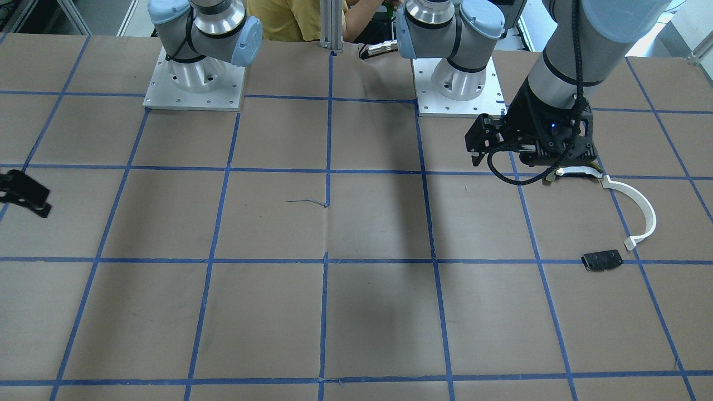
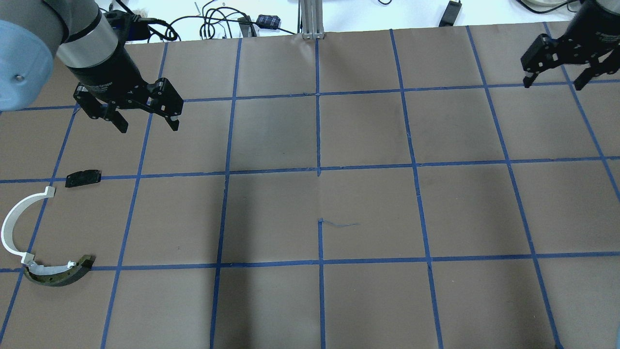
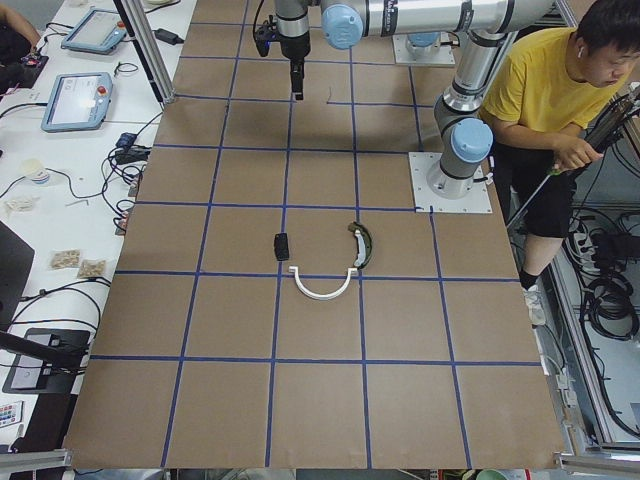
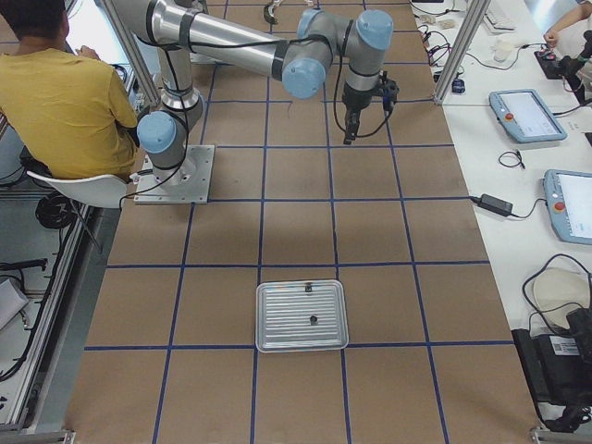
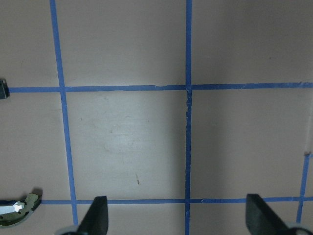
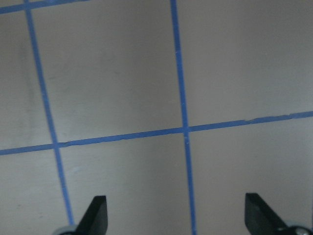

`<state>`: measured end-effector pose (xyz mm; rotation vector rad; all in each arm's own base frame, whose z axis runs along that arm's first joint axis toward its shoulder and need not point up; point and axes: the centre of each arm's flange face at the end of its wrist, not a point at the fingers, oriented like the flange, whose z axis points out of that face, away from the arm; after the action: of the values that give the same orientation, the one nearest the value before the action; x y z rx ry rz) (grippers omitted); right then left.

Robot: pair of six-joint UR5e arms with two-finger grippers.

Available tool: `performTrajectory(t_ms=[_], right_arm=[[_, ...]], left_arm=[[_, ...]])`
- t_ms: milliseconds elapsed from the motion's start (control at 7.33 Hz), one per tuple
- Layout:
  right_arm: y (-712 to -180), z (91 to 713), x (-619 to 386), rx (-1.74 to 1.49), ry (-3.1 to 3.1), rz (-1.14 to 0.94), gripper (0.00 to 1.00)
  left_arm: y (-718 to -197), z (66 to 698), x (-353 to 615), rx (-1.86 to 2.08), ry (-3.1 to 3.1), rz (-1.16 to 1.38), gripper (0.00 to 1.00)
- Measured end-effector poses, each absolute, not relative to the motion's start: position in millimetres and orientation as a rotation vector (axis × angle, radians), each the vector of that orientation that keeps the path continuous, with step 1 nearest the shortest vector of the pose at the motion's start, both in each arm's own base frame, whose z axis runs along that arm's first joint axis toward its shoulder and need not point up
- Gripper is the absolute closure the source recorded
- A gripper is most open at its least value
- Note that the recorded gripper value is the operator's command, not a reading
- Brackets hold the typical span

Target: Place bearing gear from tray to pile

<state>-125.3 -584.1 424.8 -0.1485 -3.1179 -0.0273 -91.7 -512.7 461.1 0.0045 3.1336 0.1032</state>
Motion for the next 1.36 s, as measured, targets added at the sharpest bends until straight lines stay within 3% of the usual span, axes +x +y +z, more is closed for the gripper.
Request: performTrajectory(t_ms=[273,545,955,1091,1227,1364], right_arm=[[-550.5,392.3,-293.5,-0.112,-3.091,0.005,0.0],[-506.8,314.4,-438.5,0.027,-3.072,0.029,0.0],[-480.7,223.6,-501.9,0.148,-3.114,-0.024,0.02],[-481.8,207.5,-507.9,0.159,-3.116,-0.028,0.12],[-482.4,197.0,-510.9,0.165,-3.119,-0.032,0.16],[-481.7,190.2,-510.7,0.169,-3.125,-0.041,0.35]], left_arm=[[-512.8,460.8,-91.7,0.005,3.134,0.104,0.0],[-512.8,460.6,-91.8,0.005,3.134,0.106,0.0],[-512.8,460.2,-92.4,0.008,3.134,0.108,0.0],[-512.8,460.2,-92.4,0.008,3.134,0.108,0.0],[-512.7,460.1,-92.4,0.008,3.133,0.109,0.0],[-512.7,459.8,-92.4,0.008,3.133,0.11,0.0]])
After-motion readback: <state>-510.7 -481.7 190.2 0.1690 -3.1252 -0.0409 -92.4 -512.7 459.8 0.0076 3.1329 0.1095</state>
